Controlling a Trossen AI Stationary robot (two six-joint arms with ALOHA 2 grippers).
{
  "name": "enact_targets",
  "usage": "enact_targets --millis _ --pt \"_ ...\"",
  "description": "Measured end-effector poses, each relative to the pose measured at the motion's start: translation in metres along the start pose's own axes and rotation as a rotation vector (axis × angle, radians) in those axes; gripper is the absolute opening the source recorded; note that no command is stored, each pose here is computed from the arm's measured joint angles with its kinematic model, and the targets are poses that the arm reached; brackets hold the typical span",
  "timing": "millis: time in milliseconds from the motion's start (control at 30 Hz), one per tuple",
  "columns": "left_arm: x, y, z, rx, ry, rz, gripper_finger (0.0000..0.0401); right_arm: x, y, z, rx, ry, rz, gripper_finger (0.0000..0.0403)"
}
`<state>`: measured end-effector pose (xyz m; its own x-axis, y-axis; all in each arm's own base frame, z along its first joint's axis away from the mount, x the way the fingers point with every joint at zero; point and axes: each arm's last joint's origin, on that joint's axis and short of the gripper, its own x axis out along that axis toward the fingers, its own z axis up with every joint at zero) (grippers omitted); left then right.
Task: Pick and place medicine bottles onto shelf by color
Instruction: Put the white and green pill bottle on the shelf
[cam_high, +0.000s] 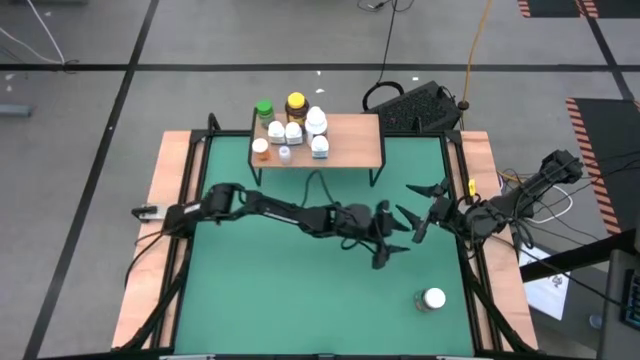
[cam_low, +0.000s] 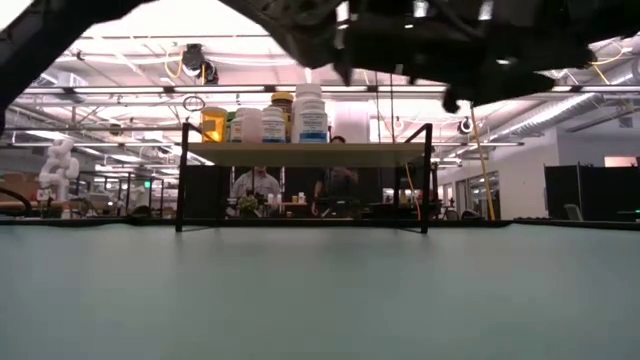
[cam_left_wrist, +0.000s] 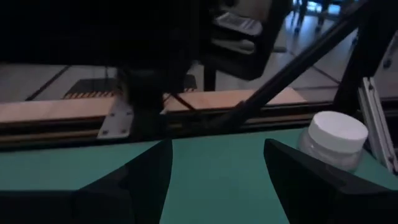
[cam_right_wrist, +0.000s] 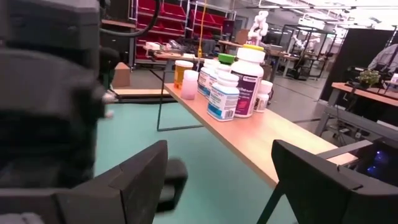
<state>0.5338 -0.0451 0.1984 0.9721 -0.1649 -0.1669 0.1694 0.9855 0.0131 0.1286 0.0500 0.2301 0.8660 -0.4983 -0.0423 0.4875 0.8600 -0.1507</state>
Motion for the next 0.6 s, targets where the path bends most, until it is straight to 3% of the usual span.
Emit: enact_targets --millis 200,600 --pt "0.027 -0.011 0.002 0.072 -0.008 -0.027 0.0275 0.0 0.0 -0.002 -0.01 0.009 0.001 0.0281" --pt "0.037 -0.018 -0.008 0.077 -0.04 -0.046 0.0365 0.0 0.0 -0.002 -0.019 0.014 0.002 0.0281"
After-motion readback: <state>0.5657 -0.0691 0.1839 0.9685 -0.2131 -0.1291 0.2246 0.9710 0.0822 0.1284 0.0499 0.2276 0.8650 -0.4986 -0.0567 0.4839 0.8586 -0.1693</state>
